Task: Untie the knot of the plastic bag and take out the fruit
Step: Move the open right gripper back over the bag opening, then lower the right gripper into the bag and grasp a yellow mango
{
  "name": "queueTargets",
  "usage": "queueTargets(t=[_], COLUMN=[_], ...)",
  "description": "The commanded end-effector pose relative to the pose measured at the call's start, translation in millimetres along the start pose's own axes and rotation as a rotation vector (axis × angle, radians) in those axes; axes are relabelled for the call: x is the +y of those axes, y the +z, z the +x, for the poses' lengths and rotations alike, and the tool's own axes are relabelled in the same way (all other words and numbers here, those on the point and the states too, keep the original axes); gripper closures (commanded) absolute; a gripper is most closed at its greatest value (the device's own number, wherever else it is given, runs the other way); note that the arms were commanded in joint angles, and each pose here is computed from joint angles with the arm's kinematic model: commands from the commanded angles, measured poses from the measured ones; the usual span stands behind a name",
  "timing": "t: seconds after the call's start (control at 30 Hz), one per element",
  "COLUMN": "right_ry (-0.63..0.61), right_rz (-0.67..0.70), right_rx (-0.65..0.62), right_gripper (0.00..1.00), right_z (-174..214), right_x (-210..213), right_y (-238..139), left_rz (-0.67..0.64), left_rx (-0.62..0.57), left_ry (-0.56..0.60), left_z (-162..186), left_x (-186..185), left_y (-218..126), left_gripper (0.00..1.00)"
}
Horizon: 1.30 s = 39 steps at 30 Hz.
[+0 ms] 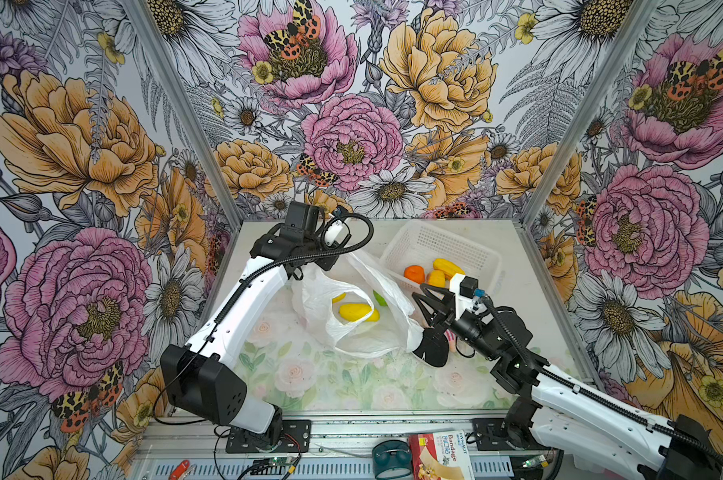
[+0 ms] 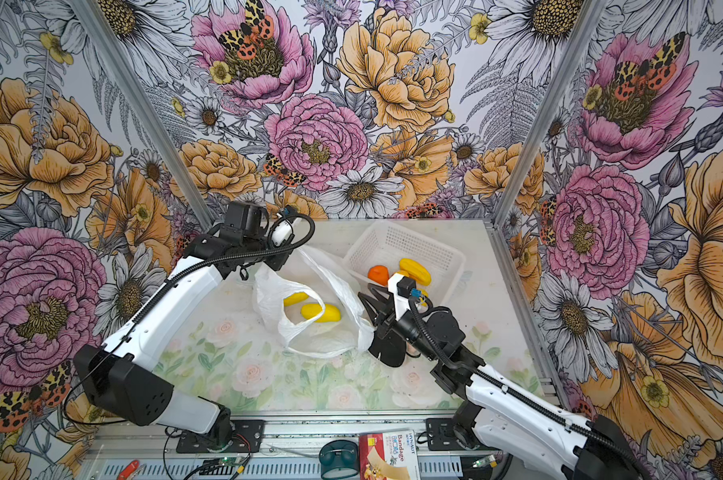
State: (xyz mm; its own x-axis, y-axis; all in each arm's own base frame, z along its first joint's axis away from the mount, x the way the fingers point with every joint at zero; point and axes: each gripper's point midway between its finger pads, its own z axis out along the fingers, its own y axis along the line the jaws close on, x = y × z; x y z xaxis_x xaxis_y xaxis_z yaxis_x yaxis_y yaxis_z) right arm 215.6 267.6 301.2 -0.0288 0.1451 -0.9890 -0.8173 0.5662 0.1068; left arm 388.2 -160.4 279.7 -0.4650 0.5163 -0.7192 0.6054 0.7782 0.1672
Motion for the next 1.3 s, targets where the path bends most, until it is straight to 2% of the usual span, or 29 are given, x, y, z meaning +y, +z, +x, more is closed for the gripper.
queueTargets(t=[0.0, 0.17, 0.33, 0.63, 0.73, 0.93, 1.07, 1.27], right_ry=[-0.175, -0.237, -0.266, -0.272, -0.289, -0.341, -0.354, -0.371], right_rz=[-0.106, -0.118, -0.069, 0.002, -0.017, -0.070, -0.096, -0.116], right_rx=[0.069, 0.216, 0.320, 0.443, 0.451, 0.432, 0.438, 0.620], right_gripper=[0.71, 0.78, 0.78, 0.85, 0.74, 0.60, 0.63, 0.64], right_z=[7, 42, 74, 121, 127, 132, 135, 176], right_x=[34, 42, 30, -1, -2, 4, 7, 9], right_y=[19, 49, 73, 95, 90, 75, 72, 94], left_rz=[-0.030, -0.027, -0.026, -0.027, -0.028, -0.027, -0.027, -0.027], left_rx=[-0.060, -0.061, -0.061, -0.065, -0.065, -0.065, -0.067, -0.068], left_ry=[0.000, 0.003, 0.002, 0.003, 0.001, 0.002, 0.002, 0.002], left_z=[-17, -17, -17, -17, -17, -17, -18, -18], left_x=[7, 6, 6, 6, 6, 6, 6, 6], left_y=[-15, -16, -16, -17, -17, -17, -18, -18], left_gripper=[1.00, 1.00, 1.00, 1.00, 1.00, 1.00, 1.00, 1.00])
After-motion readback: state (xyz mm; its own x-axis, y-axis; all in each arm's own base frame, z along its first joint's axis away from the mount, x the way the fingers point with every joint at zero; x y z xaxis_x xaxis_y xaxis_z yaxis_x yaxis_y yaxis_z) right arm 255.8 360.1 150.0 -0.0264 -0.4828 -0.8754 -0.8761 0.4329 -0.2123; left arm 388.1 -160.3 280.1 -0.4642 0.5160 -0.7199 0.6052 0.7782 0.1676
